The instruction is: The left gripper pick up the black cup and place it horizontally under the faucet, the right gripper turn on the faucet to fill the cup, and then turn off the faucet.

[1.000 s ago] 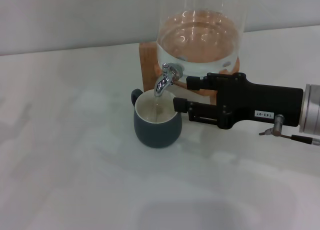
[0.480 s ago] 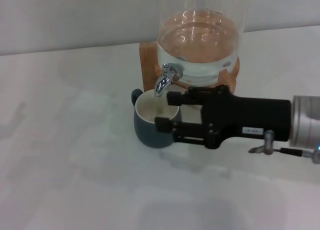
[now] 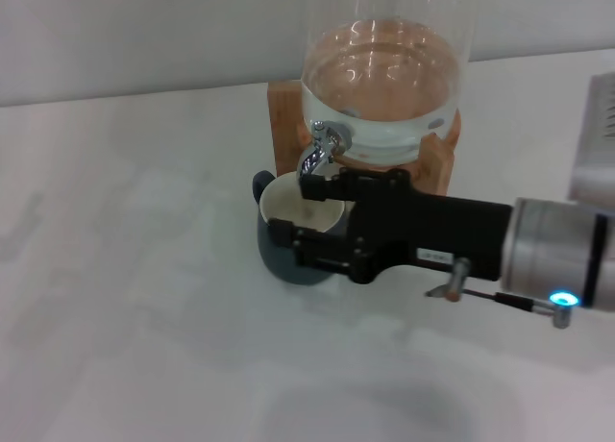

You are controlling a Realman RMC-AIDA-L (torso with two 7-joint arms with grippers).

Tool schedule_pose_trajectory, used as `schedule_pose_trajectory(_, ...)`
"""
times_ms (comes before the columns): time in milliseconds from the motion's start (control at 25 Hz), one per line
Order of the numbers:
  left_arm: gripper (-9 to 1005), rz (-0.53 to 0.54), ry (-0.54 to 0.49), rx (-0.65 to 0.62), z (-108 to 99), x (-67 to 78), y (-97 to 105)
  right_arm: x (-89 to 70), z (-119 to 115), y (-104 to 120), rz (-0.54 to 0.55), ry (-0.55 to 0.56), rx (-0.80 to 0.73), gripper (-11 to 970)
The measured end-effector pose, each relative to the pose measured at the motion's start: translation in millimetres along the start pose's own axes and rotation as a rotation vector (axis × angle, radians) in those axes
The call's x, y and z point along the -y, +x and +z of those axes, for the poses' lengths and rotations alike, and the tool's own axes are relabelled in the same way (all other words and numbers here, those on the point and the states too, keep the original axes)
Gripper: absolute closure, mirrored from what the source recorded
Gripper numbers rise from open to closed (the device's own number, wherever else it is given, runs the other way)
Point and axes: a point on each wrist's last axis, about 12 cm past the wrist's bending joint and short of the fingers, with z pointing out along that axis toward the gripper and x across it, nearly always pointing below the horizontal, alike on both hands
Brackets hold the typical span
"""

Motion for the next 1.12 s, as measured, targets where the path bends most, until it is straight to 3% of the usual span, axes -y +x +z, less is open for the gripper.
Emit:
schedule_pose_trajectory(280, 174, 0.002, -0.006, -0.002, 0, -0.8, 0, -5.5, 13, 1, -0.013, 0.011, -0.013, 342)
schedule_pose_trajectory(600, 174, -0.002, -0.007, -0.002, -1, -0.3, 1, -0.6, 23, 2, -0.016, 0.002, -0.024, 342)
schedule_pose_trajectory(1120, 173, -0.006, 0.003, 0.003, -7, 1.6, 1, 9.1, 20, 1, -0.013, 0.042, -0.018, 342)
